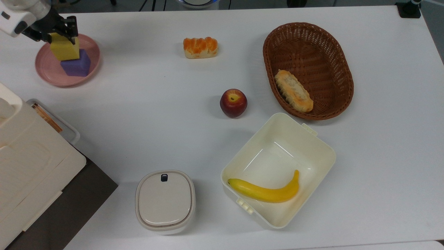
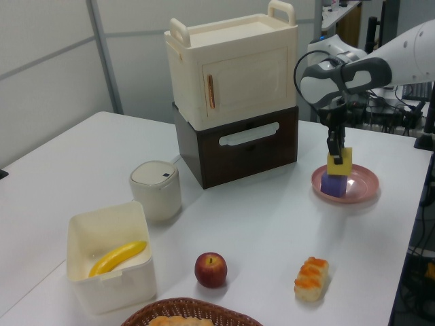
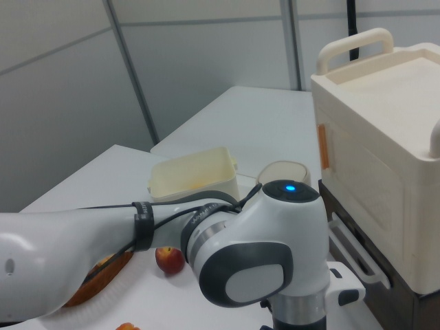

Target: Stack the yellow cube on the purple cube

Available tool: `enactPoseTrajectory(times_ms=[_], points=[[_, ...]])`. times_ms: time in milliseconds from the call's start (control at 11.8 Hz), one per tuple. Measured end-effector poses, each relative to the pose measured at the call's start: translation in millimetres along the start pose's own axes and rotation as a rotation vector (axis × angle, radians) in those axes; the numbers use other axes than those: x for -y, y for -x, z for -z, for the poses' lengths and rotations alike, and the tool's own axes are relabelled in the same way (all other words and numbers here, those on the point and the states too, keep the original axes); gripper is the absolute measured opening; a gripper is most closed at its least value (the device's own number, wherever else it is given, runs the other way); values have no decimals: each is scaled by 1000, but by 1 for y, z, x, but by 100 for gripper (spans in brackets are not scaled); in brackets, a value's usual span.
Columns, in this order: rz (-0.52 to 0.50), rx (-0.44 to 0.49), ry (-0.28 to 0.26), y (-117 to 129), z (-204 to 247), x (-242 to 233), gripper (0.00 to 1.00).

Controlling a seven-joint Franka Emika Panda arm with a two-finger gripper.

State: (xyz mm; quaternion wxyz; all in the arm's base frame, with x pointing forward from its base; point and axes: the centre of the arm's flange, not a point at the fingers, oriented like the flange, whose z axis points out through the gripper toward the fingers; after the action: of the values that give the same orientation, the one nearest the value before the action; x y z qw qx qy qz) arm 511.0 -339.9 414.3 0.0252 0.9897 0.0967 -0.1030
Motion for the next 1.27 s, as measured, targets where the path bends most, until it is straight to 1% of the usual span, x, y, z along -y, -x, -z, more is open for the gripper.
enactPoseTrajectory(times_ms=[85, 170, 254, 339, 424, 509, 678, 848, 933, 1018, 1272], points=[[4, 4, -3, -3, -5, 1, 53], [6, 6, -4, -5, -6, 1, 56], [7, 4, -3, -5, -5, 1, 69], [7, 2, -1, -5, -4, 1, 85], [8, -1, 2, -6, -2, 1, 99], [9, -11, 10, -8, 5, 1, 100], [21, -28, 28, -14, 32, 6, 100], [36, -31, 35, -23, 72, 22, 100], [21, -40, 43, -26, 92, 31, 100], [16, -49, 49, -30, 109, 42, 100], [-18, -98, 83, -58, 155, 93, 100]])
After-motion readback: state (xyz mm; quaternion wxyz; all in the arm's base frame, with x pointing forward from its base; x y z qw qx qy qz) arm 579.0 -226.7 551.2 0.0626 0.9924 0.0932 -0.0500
